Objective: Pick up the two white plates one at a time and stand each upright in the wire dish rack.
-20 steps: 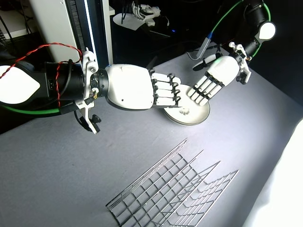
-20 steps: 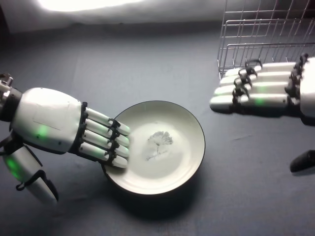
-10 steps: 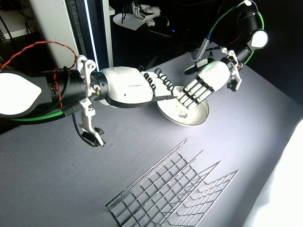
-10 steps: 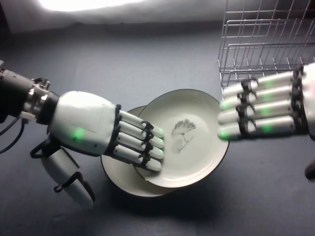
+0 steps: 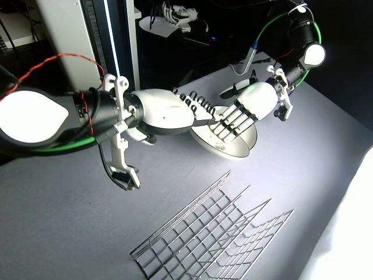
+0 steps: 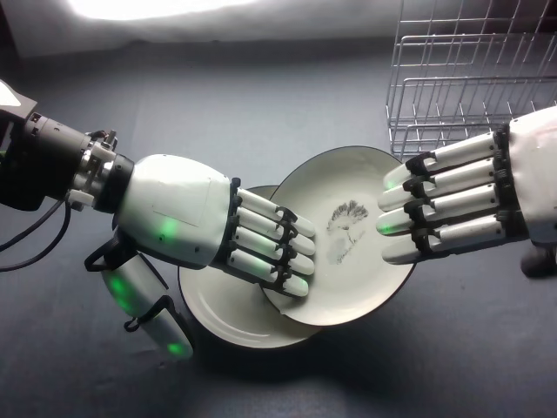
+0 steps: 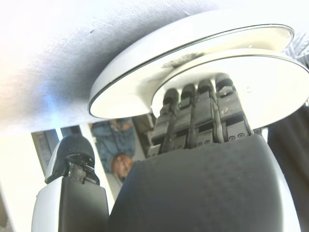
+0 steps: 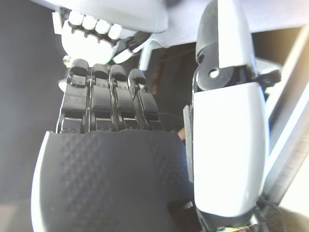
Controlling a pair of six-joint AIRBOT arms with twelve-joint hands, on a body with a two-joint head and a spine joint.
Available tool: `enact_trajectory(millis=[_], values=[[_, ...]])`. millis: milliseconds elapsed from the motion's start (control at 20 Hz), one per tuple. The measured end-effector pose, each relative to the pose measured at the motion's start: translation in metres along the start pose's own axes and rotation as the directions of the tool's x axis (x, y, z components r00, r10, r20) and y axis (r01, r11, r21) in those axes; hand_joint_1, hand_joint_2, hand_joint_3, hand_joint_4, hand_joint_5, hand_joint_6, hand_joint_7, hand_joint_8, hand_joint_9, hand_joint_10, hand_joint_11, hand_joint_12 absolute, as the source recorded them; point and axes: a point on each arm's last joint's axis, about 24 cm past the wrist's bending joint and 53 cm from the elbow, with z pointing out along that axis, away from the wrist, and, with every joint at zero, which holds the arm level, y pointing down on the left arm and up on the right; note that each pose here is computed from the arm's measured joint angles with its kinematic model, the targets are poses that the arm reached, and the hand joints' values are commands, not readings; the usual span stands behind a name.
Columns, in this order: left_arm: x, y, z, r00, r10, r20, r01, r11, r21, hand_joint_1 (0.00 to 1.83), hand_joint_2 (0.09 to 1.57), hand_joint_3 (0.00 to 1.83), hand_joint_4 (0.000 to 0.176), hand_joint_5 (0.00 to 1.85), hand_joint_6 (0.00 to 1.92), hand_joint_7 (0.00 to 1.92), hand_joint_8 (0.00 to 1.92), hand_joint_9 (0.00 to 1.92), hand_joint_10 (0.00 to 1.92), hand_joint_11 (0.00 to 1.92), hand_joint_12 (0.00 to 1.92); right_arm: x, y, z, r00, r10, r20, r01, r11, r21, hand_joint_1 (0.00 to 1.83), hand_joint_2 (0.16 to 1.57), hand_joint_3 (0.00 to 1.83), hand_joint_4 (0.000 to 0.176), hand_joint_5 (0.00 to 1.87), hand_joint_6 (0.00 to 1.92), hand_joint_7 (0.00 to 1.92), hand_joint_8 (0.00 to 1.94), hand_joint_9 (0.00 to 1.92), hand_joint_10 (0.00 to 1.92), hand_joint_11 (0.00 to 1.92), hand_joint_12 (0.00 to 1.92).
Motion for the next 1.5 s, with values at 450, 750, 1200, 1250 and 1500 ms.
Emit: enact_trajectory(millis=[450, 750, 1200, 1250, 1500], values=[[0.0, 0.0, 0.0, 1.0, -0.001, 0.001, 0.001, 1.0, 0.0, 0.0, 1.13, 0.0, 0.0, 0.17, 0.01, 0.14, 0.01, 0.08, 0.01, 0.03, 0.02, 0.014, -0.01, 0.032, 0.999, -0.012, -0.03, 0.012, 1.0, -0.009, 1.28, 1.04, 0.0, 0.0, 0.11, 0.0, 0.03, 0.0, 0.06, 0.0, 0.0, 0.4], [-0.001, 0.0, 0.0, 1.0, -0.002, 0.004, 0.002, 1.0, 0.001, 0.0, 1.13, 0.0, 0.0, 0.13, 0.0, 0.1, 0.0, 0.05, 0.0, 0.01, 0.01, 0.03, -0.023, 0.051, 0.998, 0.013, -0.053, -0.012, 1.0, 0.021, 1.28, 1.04, 0.0, 0.0, 0.13, 0.0, 0.05, 0.0, 0.07, 0.0, 0.0, 0.41], [-0.002, 0.0, 0.001, 1.0, -0.003, 0.008, 0.003, 1.0, 0.002, 0.0, 1.12, 0.0, 0.0, 0.16, 0.01, 0.13, 0.0, 0.08, 0.01, 0.03, 0.02, 0.037, -0.039, 0.074, 0.998, 0.025, -0.055, -0.022, 0.998, 0.054, 1.29, 1.04, 0.0, 0.0, 0.32, 0.02, 0.25, 0.02, 0.24, 0.02, 0.0, 0.74], [-0.002, 0.0, 0.0, 1.0, -0.003, 0.007, 0.003, 1.0, 0.001, 0.0, 1.13, 0.01, 0.0, 0.17, 0.01, 0.14, 0.01, 0.08, 0.01, 0.03, 0.02, 0.036, -0.039, 0.077, 0.998, 0.029, -0.051, -0.027, 0.998, 0.052, 1.29, 1.04, 0.0, 0.0, 0.33, 0.01, 0.26, 0.01, 0.25, 0.02, 0.0, 0.77], [-0.002, 0.001, 0.0, 1.0, -0.003, 0.007, 0.003, 1.0, 0.0, 0.0, 1.13, 0.0, 0.0, 0.15, 0.0, 0.11, 0.0, 0.07, 0.0, 0.02, 0.02, 0.032, -0.038, 0.083, 0.999, 0.04, -0.036, -0.038, 0.998, 0.047, 1.24, 1.07, 0.0, 0.0, 0.57, 0.01, 0.56, 0.01, 0.52, 0.02, 0.13, 0.93]])
